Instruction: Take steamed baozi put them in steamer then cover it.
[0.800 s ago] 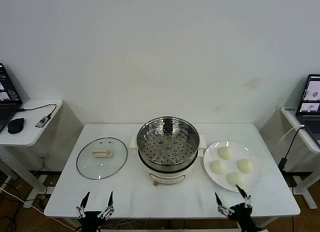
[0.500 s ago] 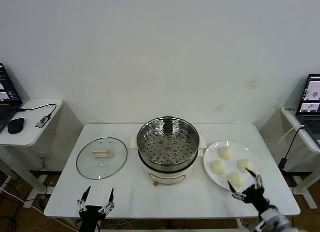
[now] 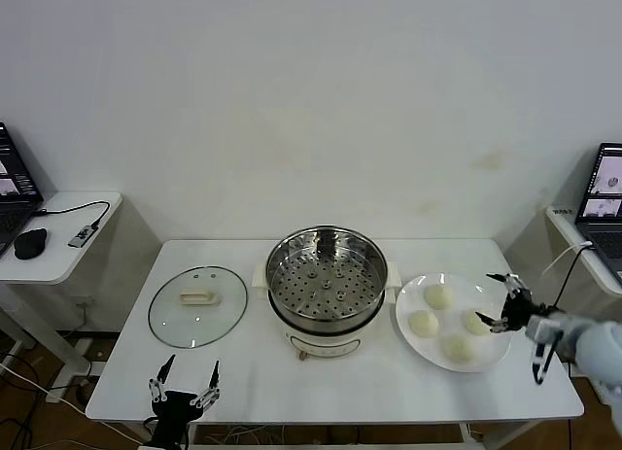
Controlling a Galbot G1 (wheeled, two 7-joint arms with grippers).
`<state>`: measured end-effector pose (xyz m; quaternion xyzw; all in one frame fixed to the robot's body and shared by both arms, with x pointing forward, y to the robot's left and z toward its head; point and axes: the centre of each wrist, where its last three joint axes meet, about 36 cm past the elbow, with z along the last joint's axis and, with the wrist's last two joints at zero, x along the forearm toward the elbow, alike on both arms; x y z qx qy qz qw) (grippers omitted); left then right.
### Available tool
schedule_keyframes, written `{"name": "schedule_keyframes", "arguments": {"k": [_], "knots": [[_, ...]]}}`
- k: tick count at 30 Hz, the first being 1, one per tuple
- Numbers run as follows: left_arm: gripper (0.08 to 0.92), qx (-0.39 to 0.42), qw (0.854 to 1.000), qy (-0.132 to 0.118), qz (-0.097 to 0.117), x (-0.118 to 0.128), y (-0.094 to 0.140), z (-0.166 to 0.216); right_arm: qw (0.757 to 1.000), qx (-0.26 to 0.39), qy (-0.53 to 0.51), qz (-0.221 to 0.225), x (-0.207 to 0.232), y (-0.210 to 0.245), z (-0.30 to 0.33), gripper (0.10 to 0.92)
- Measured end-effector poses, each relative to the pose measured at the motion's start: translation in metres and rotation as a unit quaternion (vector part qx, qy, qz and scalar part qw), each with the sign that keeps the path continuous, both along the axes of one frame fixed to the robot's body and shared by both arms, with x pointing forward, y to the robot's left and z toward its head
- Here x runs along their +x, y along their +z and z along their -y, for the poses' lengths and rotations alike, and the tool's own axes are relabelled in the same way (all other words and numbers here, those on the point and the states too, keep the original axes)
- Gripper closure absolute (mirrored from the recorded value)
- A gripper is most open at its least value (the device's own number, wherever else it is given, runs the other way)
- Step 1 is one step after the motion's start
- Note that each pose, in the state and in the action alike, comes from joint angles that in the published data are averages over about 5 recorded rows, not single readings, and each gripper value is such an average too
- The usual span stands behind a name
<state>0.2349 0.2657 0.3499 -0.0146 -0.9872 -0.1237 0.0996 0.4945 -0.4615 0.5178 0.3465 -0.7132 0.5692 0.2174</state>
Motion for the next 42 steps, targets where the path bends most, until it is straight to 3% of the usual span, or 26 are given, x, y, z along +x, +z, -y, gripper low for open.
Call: {"name": "schedule_keyframes", "arguments": {"k": [8,17,28,42], "knots": [[0.177,0.012,1.000,0.003,0.000,0.001,0.001,-0.006,0.994,-0.035,0.042,-0.096,0.066,0.011,-0.003,0.200],[0.177,0.020,1.000,0.007,0.004,0.004,0.003,-0.012,0.980,-0.074,0.072,-0.169,0.125,-0.002,-0.022,0.200],[0.177,0.027,1.000,0.009,0.005,0.005,0.004,-0.018,0.967,-0.113,0.085,-0.211,0.167,-0.029,-0.053,0.200],[0.177,0.031,0.999,0.011,0.004,0.004,0.003,-0.024,0.962,-0.130,0.078,-0.225,0.191,-0.050,-0.072,0.239]]}}
